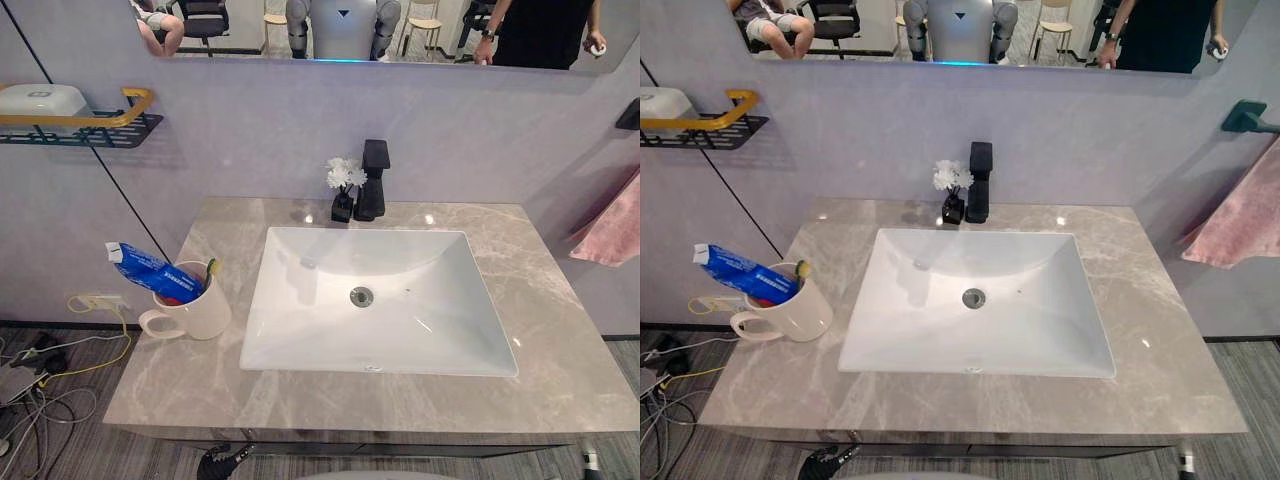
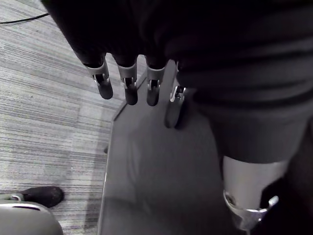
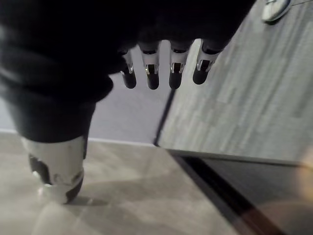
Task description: Organize washtable
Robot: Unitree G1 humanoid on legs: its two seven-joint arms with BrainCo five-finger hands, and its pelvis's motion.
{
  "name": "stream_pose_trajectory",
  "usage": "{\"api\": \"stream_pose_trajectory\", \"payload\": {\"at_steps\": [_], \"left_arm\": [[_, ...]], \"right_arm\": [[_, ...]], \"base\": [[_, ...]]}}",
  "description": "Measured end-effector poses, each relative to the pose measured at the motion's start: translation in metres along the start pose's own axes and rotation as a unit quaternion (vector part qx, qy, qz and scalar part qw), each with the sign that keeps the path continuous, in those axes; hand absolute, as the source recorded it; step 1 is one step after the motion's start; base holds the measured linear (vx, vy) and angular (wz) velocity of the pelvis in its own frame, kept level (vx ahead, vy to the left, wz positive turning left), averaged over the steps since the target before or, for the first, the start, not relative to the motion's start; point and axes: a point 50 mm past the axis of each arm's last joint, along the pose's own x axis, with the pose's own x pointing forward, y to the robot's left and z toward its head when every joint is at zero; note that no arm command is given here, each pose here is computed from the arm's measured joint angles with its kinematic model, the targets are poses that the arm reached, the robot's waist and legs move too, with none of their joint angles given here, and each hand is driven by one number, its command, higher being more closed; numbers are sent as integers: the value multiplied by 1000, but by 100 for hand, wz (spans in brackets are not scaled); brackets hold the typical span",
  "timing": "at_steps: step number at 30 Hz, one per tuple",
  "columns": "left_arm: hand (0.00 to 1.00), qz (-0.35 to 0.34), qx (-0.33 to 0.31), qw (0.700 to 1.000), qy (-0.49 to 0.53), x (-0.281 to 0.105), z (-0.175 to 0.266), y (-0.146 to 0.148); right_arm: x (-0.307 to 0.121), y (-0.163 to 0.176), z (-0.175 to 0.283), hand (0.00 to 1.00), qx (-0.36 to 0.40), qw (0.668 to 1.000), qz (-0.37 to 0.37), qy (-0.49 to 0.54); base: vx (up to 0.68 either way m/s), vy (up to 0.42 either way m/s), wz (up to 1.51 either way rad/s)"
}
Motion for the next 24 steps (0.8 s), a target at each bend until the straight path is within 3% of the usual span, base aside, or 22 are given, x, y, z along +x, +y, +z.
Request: {"api": "stream_pose_trajectory", "payload": {"at_steps": [6, 14, 24], "left_arm": [[0, -7, 12, 1000, -1, 0, -1, -2], [0, -19, 32, 999, 0, 3, 0, -3], [0, -29, 72, 997, -11, 10, 9, 6]], "right_arm": [[-9, 12, -32, 0, -75, 993, 70, 63], [-29, 19, -82, 0, -157, 959, 155, 178], [-34, 35, -94, 0, -230, 927, 219, 202]], "base": [[-13, -10, 1], [22, -15, 14], [16, -19, 11]]}}
